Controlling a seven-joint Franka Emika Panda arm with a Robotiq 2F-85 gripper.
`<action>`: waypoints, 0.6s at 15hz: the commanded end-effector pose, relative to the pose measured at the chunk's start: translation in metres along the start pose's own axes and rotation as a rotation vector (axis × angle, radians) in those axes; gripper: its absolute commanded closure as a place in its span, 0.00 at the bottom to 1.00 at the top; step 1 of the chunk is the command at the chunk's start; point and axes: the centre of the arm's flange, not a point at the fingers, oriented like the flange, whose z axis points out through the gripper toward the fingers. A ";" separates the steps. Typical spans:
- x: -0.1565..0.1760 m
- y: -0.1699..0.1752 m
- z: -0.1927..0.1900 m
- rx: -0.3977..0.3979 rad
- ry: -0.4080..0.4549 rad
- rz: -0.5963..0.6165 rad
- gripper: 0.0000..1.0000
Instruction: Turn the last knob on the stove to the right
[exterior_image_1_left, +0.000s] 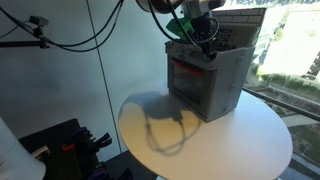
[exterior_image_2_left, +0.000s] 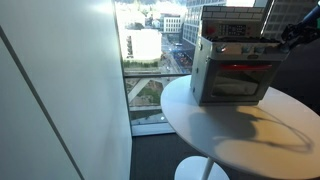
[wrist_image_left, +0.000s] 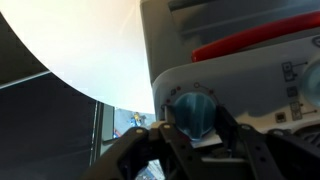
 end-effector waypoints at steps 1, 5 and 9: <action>0.002 -0.001 -0.007 0.013 0.031 0.103 0.81; 0.003 -0.001 -0.009 0.013 0.048 0.206 0.81; 0.004 0.001 -0.010 0.018 0.065 0.329 0.81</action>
